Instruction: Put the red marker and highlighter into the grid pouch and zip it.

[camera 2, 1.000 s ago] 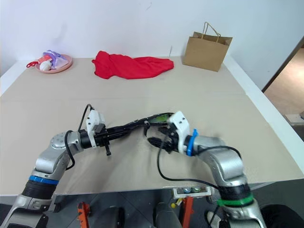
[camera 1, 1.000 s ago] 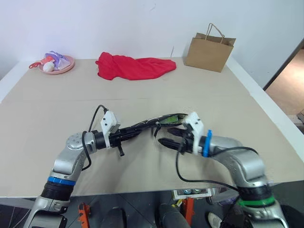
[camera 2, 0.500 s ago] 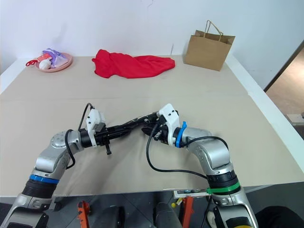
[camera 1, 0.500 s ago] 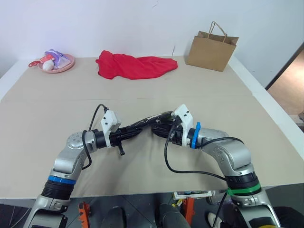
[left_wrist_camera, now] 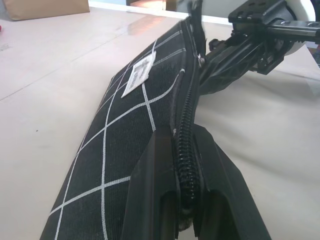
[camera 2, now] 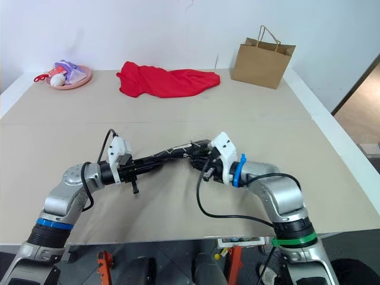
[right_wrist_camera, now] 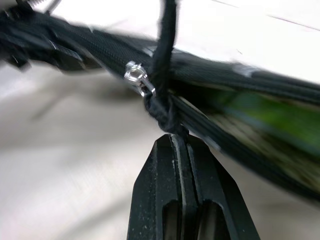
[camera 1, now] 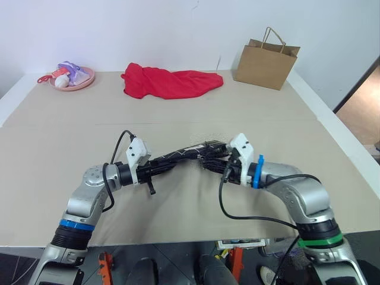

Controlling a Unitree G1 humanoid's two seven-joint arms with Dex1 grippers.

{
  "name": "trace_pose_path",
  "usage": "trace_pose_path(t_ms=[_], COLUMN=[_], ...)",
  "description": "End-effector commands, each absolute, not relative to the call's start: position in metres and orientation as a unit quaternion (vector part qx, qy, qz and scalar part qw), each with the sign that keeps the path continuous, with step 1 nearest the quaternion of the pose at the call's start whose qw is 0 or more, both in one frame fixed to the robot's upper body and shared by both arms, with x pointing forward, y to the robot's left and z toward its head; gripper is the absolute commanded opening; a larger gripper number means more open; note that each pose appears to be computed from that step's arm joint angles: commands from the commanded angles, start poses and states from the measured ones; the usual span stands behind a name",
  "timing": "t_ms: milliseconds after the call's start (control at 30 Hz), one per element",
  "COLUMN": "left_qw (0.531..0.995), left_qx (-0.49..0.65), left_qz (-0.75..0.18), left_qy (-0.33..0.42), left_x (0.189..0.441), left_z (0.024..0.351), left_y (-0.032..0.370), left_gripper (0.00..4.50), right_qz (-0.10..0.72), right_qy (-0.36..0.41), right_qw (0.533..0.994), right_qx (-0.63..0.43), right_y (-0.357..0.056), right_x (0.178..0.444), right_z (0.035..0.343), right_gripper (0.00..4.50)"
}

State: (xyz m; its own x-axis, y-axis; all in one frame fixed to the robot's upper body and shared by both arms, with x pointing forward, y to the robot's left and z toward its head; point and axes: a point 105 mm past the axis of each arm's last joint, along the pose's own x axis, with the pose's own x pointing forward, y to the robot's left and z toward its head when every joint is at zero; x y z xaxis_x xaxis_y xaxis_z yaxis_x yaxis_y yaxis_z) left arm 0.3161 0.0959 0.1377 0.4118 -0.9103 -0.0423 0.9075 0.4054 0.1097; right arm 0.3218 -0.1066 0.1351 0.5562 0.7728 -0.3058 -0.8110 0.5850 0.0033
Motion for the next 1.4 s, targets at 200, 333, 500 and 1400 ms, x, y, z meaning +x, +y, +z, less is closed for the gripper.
trace_pose_path(t_ms=[200,333,500,1400], left_qw=[0.840,0.841,0.841,0.751], left_qx=[0.063,0.066,0.069,0.165], left_qz=[-0.537,-0.537,-0.536,-0.636], left_qy=[-0.033,-0.033,-0.032,-0.061], left_x=[0.314,0.314,0.314,0.303], left_z=[0.147,0.147,0.147,0.135], left_y=[0.098,0.099,0.101,0.092], left_gripper=[0.00,0.00,0.00,2.74], right_qz=[0.337,0.333,0.357,0.441], right_qy=[0.122,0.122,0.115,0.094], right_qw=[0.925,0.927,0.921,0.889], right_qx=[-0.123,-0.121,-0.108,-0.078], right_y=[-0.194,-0.198,-0.192,-0.207], right_x=[0.337,0.339,0.334,0.246], right_z=[0.158,0.157,0.158,0.182], right_gripper=[0.10,0.10,0.34,3.16])
